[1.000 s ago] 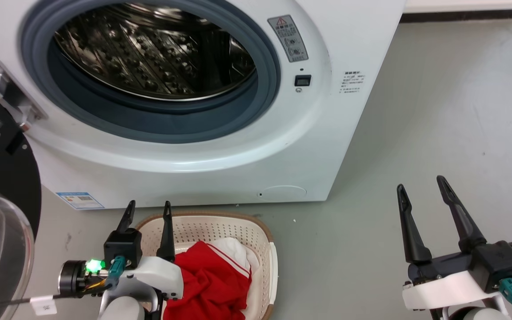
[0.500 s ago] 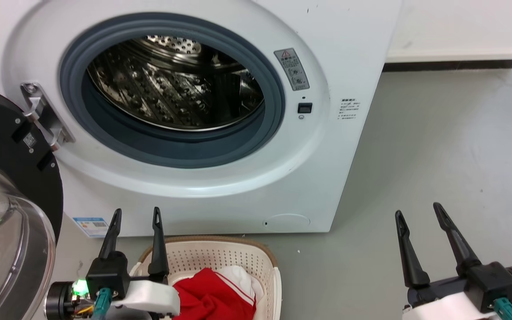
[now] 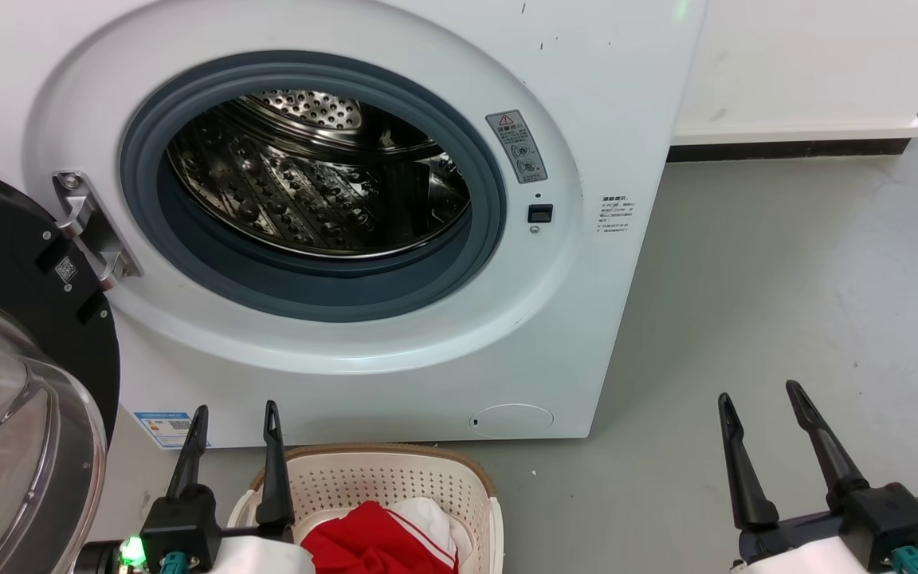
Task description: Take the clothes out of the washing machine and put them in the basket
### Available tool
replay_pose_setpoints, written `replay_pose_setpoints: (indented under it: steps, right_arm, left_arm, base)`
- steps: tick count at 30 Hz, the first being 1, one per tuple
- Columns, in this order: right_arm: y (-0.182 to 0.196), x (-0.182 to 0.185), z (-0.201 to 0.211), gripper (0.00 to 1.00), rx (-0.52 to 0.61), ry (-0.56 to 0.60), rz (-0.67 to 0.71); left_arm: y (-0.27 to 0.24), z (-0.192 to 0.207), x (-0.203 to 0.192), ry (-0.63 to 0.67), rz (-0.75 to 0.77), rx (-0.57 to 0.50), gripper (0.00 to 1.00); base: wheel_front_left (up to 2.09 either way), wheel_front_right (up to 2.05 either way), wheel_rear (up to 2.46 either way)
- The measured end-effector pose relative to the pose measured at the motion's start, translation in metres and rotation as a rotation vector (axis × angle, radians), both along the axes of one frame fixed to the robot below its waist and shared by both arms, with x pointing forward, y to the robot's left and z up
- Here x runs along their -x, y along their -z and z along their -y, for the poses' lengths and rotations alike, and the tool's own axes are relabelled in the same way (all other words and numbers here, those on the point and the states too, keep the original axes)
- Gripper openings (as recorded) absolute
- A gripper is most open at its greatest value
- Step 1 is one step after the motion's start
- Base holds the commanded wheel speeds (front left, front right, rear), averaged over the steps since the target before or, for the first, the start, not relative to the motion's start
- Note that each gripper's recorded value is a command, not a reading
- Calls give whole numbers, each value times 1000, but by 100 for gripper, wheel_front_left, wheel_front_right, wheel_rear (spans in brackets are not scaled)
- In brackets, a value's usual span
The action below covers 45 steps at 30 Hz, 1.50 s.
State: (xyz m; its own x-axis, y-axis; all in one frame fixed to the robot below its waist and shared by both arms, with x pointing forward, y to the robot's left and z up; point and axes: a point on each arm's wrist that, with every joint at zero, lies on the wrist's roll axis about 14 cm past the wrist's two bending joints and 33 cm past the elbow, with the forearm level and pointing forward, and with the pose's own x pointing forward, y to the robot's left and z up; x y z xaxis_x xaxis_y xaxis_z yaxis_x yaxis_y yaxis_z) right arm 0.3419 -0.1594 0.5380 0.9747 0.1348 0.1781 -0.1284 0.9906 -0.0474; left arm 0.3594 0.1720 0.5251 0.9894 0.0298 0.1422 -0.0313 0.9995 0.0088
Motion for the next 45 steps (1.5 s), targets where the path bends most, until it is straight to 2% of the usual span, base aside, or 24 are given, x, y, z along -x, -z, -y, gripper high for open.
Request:
replay_pose_setpoints:
  steps: [26, 27, 32, 45]
  right_arm:
    - [0, 5, -3, 100, -8, -8, -1]
    - [3, 6, -3, 0, -9, -8, -11]
    - [20, 8, -3, 0, -19, -8, -64]
    - [29, 4, 9, 0, -288, 21, -129]
  left_arm:
    - [-2, -1, 8, 12, 6, -1, 100]
    - [1, -1, 8, 12, -4, -1, 0]
    - [22, -2, 13, 8, -73, 5, 0]
    - [37, -12, 10, -17, -151, 272, 0]
  base:
    - [0, 0, 0]
    - [0, 0, 0]
    - [0, 0, 0]
    - [0, 0, 0]
